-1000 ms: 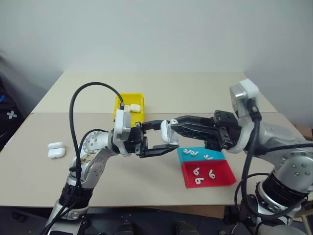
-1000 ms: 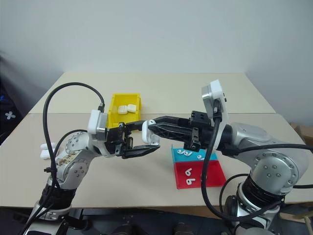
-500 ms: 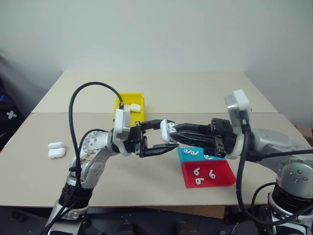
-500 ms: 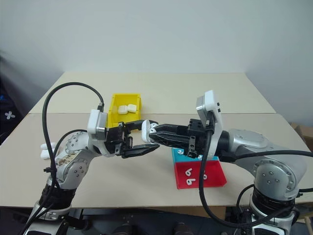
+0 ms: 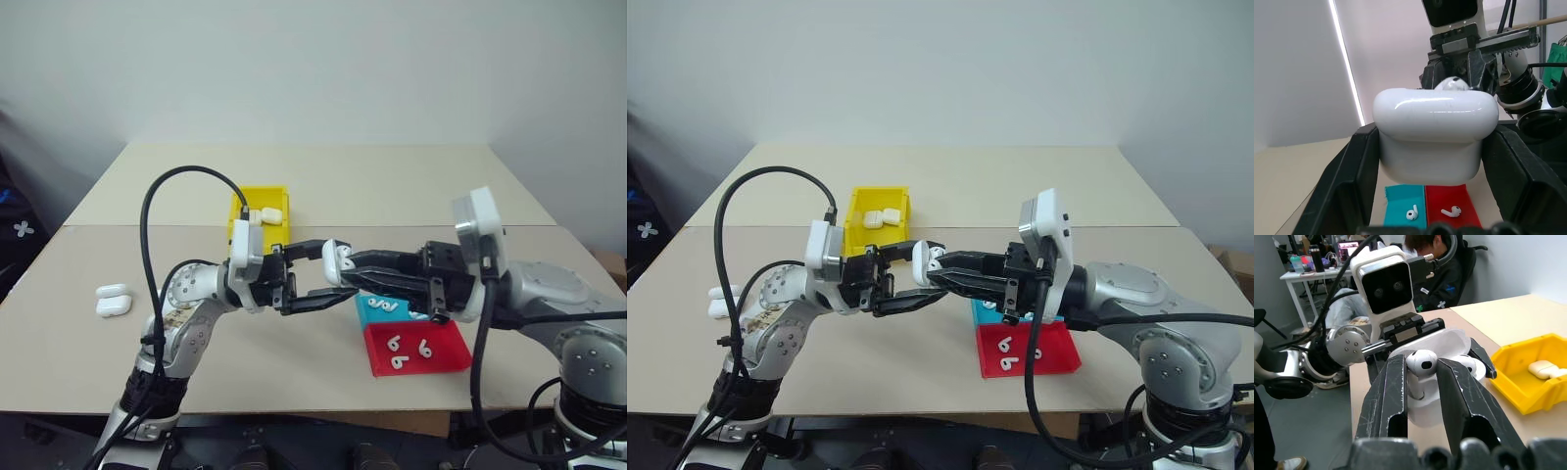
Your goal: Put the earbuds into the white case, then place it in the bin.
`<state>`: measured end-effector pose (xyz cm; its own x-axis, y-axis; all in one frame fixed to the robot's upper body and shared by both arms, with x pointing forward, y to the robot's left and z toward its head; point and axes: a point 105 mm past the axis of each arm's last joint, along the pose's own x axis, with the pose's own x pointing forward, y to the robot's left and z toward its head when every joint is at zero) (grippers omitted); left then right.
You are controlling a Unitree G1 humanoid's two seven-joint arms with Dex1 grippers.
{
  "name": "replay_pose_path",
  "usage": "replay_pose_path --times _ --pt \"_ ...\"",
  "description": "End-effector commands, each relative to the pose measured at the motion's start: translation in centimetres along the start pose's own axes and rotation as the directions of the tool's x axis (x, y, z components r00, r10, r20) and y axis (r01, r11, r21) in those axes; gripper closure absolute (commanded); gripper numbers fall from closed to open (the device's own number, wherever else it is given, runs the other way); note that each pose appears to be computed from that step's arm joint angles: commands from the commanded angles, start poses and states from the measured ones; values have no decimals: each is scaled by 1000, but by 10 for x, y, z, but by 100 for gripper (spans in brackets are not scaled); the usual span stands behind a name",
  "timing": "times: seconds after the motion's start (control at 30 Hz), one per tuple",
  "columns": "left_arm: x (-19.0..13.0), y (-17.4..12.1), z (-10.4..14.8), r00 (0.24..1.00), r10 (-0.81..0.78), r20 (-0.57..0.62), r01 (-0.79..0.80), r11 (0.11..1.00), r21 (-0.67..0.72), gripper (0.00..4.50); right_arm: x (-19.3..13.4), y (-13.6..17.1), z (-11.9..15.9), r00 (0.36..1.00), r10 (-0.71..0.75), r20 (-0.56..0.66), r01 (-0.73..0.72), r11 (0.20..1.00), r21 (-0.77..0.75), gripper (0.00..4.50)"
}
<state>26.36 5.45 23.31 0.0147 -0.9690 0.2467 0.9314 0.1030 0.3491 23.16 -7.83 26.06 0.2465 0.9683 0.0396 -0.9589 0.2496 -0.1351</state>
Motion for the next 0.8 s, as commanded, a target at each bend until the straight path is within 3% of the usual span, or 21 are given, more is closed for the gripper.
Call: replay_pose_path --times 0.03,0.27,0.33,0.8 --pt "0 0 10 1000 4 30 -5 999 44 170 -1 2 7 1000 -6 10 7 998 -68 348" --pt "0 1 7 999 12 31 -13 999 42 170 -1 8 5 1000 31 -4 -31 994 -103 348" --pt "0 1 7 1000 12 29 -13 999 40 170 -1 6 5 1000 11 -7 -12 993 -116 303" --pt "-3 4 1 1000 20 20 -21 999 35 170 -11 4 5 1000 5 -26 -9 987 -158 303"
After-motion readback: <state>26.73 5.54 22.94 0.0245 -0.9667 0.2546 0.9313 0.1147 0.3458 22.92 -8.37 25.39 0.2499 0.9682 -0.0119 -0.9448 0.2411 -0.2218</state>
